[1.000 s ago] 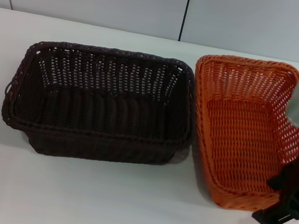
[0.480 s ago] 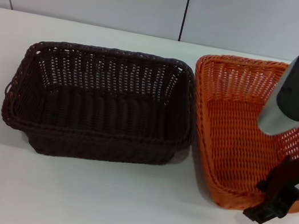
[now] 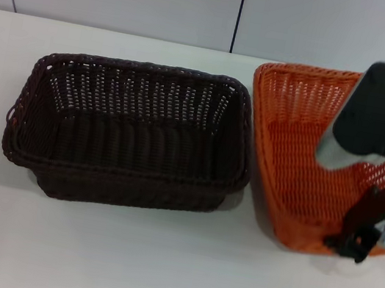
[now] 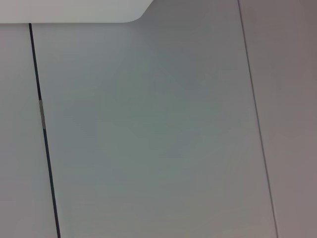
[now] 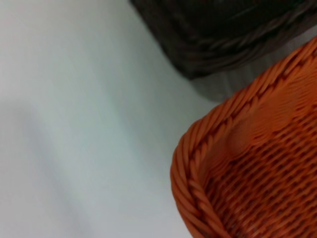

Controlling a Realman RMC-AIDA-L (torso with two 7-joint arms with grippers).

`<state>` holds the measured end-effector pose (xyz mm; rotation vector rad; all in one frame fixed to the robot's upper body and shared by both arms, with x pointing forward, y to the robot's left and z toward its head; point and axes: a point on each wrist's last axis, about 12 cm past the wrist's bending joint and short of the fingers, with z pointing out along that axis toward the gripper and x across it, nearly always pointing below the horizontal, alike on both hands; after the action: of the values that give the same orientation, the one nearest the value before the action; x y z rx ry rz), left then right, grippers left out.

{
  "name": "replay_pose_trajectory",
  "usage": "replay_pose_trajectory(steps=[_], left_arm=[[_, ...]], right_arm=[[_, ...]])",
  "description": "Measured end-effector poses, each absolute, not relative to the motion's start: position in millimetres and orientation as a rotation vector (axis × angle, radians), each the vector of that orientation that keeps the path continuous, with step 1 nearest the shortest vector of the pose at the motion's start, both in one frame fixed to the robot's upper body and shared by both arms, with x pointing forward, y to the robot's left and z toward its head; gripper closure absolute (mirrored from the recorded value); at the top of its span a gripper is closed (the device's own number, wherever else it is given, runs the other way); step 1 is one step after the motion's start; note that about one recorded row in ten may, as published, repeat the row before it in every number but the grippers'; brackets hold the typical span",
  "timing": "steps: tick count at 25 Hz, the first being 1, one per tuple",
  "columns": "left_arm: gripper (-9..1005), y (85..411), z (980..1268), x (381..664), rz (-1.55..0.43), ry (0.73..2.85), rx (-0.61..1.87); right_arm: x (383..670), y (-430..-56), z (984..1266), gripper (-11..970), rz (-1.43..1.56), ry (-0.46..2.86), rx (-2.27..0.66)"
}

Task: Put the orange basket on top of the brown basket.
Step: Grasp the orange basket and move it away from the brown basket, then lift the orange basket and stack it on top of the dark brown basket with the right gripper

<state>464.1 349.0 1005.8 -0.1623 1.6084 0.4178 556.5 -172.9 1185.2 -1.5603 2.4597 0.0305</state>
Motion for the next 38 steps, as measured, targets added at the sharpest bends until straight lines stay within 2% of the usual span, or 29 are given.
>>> replay_pose_trajectory(steps=[7, 9, 10, 17, 21, 22, 23, 26, 27, 33, 38], left_arm=[[212, 349.6, 1005.8, 463.2, 0.423, 1.605, -0.157], [211, 350.1, 1006.1, 462.6, 0.424, 1.603, -0.158], [211, 350.1, 1006.1, 462.6, 0.424, 1.603, -0.158], [211, 354.5, 1005.5, 460.6, 0.44, 1.604, -0.164], [212, 354.5, 1004.7, 459.5, 0.442, 1.607, -0.167], [212, 353.9, 1004.2, 458.8, 0.439, 1.609, -0.171], [212, 353.9, 1004.2, 458.8, 0.439, 1.609, -0.171], [212, 353.1, 1003.0, 457.3, 0.424, 1.611, -0.185], [212, 352.7, 1002.8, 457.2, 0.419, 1.612, -0.187], [211, 351.2, 1001.0, 456.3, 0.394, 1.618, -0.213], [211, 347.9, 999.7, 453.9, 0.381, 1.625, -0.213]], right_arm=[[555.2, -166.1, 1218.4, 790, -0.065, 2.361, -1.452], [554.6, -165.3, 1224.0, 805, -0.084, 2.344, -1.439], [552.3, -162.7, 1237.4, 813, -0.121, 2.299, -1.421], [548.8, -138.4, 1268.5, 812, -0.226, 2.064, -1.508], [550.1, -124.4, 1272.0, 812, -0.311, 1.892, -1.639], [547.1, -114.6, 1271.4, 813, -0.373, 1.734, -1.771], [547.1, -114.6, 1271.4, 813, -0.373, 1.734, -1.771], [539.1, -104.5, 1265.8, 813, -0.475, 1.431, -1.995], [535.3, -101.7, 1261.6, 813, -0.534, 1.256, -2.084], [533.2, -99.5, 1257.6, 813, -0.637, 1.002, -2.187], [532.1, -109.1, 1235.8, 812, -0.751, 0.696, -2.339]])
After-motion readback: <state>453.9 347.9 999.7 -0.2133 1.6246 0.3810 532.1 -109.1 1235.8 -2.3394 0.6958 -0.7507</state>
